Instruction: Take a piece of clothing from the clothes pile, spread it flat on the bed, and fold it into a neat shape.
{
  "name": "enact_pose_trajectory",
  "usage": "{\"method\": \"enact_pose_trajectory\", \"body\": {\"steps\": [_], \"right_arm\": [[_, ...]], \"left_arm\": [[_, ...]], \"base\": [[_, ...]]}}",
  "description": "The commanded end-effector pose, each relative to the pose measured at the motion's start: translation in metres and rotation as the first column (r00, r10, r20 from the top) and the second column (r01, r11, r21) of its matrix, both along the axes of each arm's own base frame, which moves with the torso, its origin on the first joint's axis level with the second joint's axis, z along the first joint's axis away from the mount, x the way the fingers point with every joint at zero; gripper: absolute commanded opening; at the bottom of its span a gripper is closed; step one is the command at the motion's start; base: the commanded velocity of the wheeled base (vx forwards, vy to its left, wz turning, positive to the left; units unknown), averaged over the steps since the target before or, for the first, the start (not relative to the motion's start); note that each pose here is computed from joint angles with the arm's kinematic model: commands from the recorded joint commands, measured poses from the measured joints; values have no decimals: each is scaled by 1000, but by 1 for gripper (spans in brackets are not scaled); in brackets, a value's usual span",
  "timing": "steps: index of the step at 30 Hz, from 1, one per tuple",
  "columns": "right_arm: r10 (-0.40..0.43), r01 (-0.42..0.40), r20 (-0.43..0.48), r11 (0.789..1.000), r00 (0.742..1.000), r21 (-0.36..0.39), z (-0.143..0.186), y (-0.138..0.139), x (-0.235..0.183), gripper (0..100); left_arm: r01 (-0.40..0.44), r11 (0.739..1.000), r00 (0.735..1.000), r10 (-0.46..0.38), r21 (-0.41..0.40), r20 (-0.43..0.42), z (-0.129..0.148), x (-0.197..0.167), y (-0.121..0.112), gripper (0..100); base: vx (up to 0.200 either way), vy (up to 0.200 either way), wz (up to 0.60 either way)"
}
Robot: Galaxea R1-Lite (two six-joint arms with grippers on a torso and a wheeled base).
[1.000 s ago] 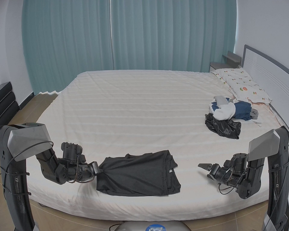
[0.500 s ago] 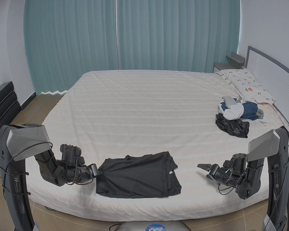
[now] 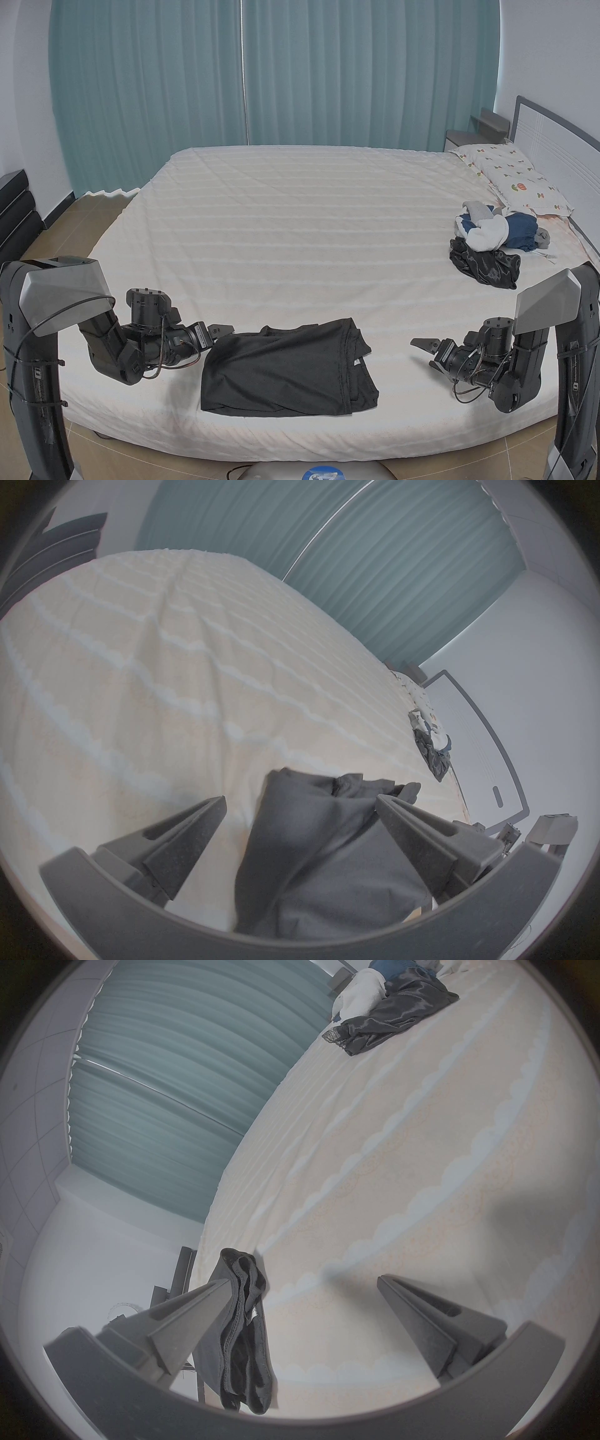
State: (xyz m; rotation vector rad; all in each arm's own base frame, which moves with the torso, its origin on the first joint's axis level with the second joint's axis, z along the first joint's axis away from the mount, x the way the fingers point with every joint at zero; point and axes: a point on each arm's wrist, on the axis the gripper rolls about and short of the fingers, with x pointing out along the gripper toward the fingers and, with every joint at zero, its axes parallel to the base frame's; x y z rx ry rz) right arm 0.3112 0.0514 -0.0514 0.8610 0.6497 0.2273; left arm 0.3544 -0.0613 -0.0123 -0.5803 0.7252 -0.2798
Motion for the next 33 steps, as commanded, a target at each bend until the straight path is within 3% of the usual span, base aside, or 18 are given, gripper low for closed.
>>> {"method": "enact_pose_trajectory", "body": {"steps": [1, 7, 8, 13, 25, 33], "right_arm": [[1, -1, 9, 1000, 1000, 2, 0, 0, 1, 100], [1, -1, 9, 1000, 1000, 2, 0, 0, 1, 100], [1, -1, 8, 1000, 1000, 1, 0, 0, 0, 100], [2, -2, 9, 1000, 1000, -1, 0, 0, 0, 100], [4, -4, 11, 1000, 1000, -2, 0, 1, 1, 100], [17, -17, 63, 1000, 998, 3, 4, 9, 16, 100]], "left_arm": [[11, 1000, 1000, -11, 7, -2, -15, 12, -10, 100], [19, 1000, 1000, -19, 9, 3, -20, 17, -16, 100], [19, 1000, 1000, -19, 9, 3, -20, 17, -16, 0], [-7, 1000, 1000, 7, 16, 10, -21, 21, -16, 0], [-208, 978, 978, 208, 2, 0, -18, 25, -13, 0], [-248, 969, 969, 248, 1, -16, -20, 23, -11, 0]], "base": [[0, 0, 0], [0, 0, 0], [0, 0, 0], [0, 0, 0], [0, 0, 0], [0, 0, 0]]}}
